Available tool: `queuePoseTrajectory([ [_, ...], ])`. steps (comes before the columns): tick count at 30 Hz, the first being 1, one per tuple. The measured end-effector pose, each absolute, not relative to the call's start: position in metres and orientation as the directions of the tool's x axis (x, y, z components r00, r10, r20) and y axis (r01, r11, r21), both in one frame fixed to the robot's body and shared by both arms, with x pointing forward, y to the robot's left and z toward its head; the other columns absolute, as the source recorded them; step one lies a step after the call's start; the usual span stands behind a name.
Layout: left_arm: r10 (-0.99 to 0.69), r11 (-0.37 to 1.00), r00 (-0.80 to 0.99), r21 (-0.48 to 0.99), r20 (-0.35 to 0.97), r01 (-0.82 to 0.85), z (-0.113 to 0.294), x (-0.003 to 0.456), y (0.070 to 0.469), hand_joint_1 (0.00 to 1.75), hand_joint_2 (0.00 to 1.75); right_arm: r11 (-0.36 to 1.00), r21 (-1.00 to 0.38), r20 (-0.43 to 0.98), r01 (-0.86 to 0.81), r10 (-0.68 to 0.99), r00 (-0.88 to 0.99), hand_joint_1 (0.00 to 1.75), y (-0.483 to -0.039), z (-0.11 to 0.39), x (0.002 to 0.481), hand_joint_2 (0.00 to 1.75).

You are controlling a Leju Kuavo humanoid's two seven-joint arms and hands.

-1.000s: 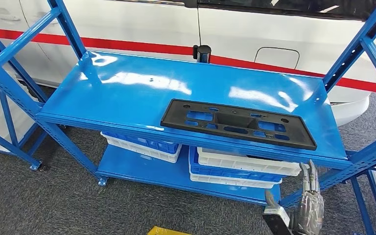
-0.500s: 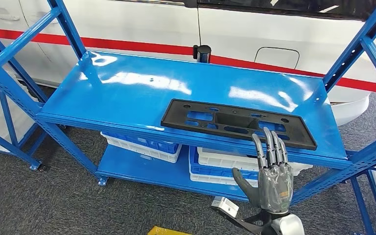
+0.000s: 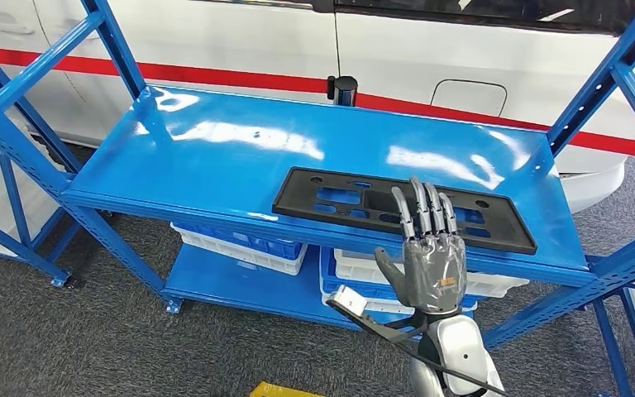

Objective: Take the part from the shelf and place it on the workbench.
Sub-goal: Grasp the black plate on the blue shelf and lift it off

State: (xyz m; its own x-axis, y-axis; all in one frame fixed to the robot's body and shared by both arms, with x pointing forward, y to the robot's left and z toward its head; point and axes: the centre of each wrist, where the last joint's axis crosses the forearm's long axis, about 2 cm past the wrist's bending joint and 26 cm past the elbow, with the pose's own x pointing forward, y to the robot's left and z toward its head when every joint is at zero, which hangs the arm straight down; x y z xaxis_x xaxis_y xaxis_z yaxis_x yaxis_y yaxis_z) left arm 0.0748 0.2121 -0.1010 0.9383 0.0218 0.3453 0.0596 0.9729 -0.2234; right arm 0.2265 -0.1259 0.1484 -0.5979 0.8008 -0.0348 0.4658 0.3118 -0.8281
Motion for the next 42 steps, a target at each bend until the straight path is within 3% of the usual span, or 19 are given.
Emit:
queuePoseTrajectory([
  [15, -0.084, 0.945, 0.904, -0.254, 0.418, 0.206, -0.087, 0.119, 0.189, 0.00, 0.00, 0.159, -0.911, -0.010, 0.381, 0.914, -0.406, 0.00, -0.146, 0.117, 0.263, 1.75],
  [42, -0.152, 0.925, 0.881, -0.249, 0.448, 0.286, -0.082, 0.128, 0.177, 0.00, 0.00, 0.050, -0.958, -0.030, 0.282, 0.962, -0.272, 0.00, -0.162, 0.094, 0.296, 1.75],
])
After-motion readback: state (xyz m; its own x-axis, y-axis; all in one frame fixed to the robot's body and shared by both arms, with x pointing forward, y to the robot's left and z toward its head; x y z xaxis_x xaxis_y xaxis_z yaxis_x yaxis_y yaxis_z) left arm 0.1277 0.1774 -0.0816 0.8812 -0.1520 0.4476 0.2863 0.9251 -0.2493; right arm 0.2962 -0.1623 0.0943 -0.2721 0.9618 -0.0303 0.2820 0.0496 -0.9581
